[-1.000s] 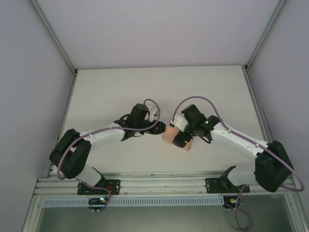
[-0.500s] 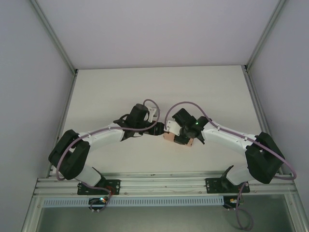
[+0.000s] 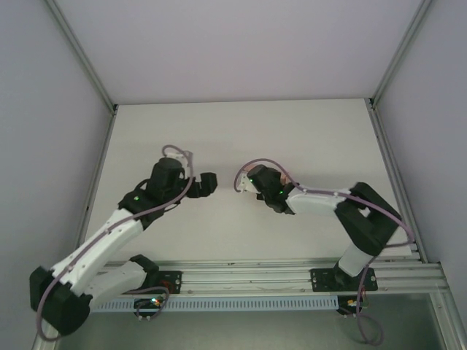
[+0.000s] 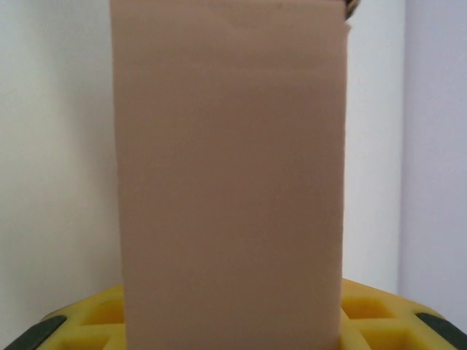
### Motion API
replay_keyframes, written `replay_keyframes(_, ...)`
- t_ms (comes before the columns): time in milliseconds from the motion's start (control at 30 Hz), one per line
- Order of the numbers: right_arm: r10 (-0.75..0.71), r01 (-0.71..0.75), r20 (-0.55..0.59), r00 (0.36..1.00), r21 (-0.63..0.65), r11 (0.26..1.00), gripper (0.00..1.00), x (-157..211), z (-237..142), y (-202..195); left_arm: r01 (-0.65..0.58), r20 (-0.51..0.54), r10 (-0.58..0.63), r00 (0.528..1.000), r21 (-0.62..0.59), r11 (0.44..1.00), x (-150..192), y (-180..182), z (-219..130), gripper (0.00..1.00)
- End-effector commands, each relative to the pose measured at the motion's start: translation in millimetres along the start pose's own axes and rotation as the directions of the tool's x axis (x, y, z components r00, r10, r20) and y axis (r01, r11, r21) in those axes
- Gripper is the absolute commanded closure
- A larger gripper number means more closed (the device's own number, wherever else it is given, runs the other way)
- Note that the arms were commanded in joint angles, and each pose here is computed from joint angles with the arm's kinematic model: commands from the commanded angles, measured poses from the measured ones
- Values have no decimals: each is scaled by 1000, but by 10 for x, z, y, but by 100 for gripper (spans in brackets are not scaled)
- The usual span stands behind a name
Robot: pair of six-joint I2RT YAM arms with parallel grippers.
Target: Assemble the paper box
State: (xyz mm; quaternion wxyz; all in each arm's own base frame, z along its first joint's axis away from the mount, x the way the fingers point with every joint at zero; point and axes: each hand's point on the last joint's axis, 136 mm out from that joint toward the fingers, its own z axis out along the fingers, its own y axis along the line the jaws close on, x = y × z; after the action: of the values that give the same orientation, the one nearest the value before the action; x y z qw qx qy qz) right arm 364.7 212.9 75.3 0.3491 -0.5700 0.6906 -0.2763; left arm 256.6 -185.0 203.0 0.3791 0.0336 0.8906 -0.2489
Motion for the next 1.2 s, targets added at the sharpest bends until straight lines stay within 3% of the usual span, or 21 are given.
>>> replay_keyframes(0, -131, 112, 106, 986, 171, 979, 68, -319, 143, -189, 49, -19, -52, 998, -166, 985, 221, 446, -98, 0)
replay_keyframes(67, -145, 116, 136, 980, 201, 973, 68, -387, 195, -163, 71, -9, -73, 997, -165, 984, 247, 487, -126, 0)
replay_keyframes(200, -175, 158, 213, 961, 95, 983, 57, -405, 216, 165, 91, -11, -95, 995, -169, 981, 306, 542, -122, 0)
replay_keyframes(333, -180, 200, 271, 946, -50, 978, 33, -356, 132, 515, 85, -28, -91, 995, -178, 980, 334, 568, -74, 0)
replay_keyframes(633, -56, 120, 248, 967, -252, 960, 2, -228, -267, 576, 23, -1, -24, 1000, -212, 977, 47, 561, -97, 0)
replay_keyframes(767, 42, 38, 261, 964, -294, 955, 0, -252, -539, 408, 13, 29, -6, 1000, -261, 965, -59, 663, -110, 0)
replay_keyframes(867, 218, -132, 295, 930, -286, 949, 0, -243, -753, 92, 17, 85, 13, 996, -349, 937, -204, 861, -191, 0)
replay_keyframes(967, 512, -451, 322, 796, -249, 857, 0, -31, -899, -456, 28, 185, 70, 980, -478, 878, -427, 1206, -293, 0)
replay_keyframes(1033, 723, -682, 318, 613, -249, 688, 0, 277, -933, -801, 41, 251, 119, 961, -551, 833, -562, 1510, -308, 0)
replay_keyframes(1100, 838, -817, 323, 439, -246, 522, 0, 615, -901, -994, 64, 311, 169, 935, -616, 785, -633, 1845, -299, 0)
replay_keyframes(1167, 874, -894, 347, 341, -168, 415, 0, 987, -791, -1090, 85, 365, 210, 907, -647, 757, -631, 2154, -249, 0)
